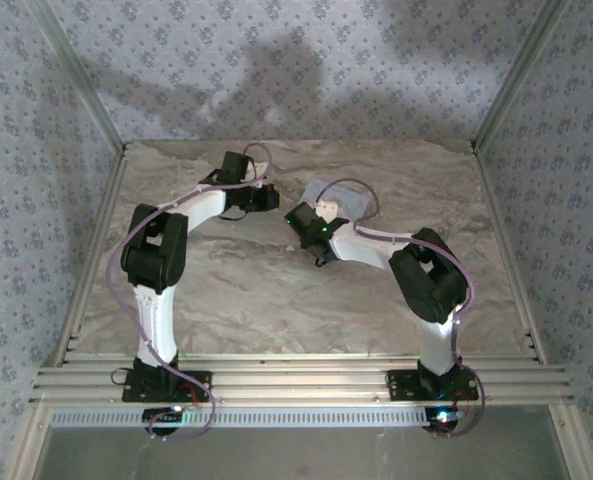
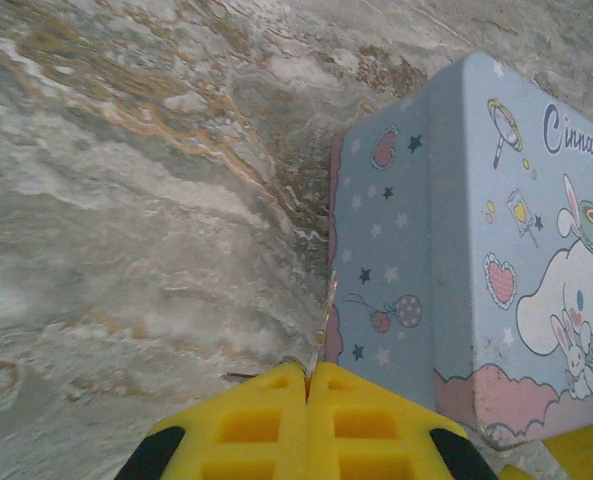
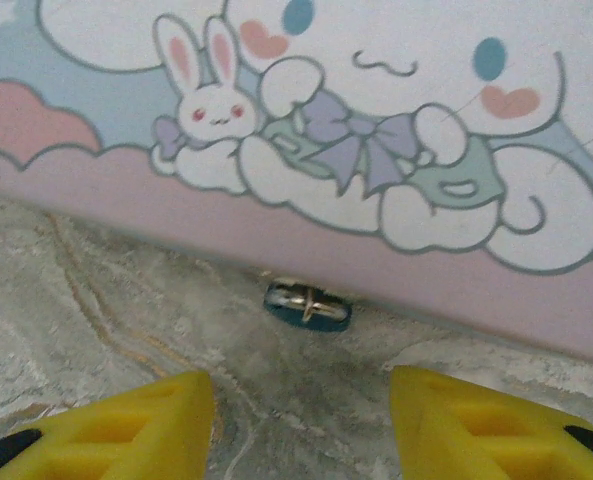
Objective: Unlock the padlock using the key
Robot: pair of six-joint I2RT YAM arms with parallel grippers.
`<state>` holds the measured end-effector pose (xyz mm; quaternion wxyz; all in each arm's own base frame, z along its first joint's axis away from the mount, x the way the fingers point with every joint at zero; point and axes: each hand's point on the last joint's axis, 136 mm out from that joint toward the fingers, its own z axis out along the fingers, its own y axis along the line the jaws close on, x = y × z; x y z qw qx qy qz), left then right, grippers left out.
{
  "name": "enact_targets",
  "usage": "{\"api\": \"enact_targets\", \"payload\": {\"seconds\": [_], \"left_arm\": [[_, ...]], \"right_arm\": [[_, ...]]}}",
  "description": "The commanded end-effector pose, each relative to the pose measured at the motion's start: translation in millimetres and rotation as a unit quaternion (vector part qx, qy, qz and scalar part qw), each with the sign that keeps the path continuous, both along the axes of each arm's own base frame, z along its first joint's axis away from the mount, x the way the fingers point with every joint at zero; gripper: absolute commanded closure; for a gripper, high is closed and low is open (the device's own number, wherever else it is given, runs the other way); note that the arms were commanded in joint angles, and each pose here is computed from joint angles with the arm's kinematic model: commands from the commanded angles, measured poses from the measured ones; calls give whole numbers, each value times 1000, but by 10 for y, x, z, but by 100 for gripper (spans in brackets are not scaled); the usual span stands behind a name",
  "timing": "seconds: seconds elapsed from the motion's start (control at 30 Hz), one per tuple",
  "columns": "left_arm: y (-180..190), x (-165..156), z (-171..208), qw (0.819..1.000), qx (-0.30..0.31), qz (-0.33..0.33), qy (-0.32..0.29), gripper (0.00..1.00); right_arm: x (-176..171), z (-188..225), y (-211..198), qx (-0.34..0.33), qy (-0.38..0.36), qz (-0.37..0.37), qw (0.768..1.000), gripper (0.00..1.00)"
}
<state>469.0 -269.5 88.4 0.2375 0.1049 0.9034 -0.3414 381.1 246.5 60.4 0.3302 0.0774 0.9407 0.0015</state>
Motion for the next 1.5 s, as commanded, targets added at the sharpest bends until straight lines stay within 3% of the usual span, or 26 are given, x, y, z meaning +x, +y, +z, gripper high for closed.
{"api": "enact_targets", "payload": {"seconds": [0.0,0.53,0.93,1.47], "left_arm": [[-250,-108,87,999,-29,-33,-11,100],[-404,-563,85,998,-28,-58,-18,100],[-330,-674,81,998,-22,-58,-21,100],[-229,-678,57,998,-18,-58,-17,100]], "right_arm": [[73,-43,-150,-6,-9,-33,999,50],[-52,-282,-271,10,20,-26,999,52],[40,-274,-334,11,9,-29,999,53],[234,-200,-129,6,-7,-14,1000,50]]}}
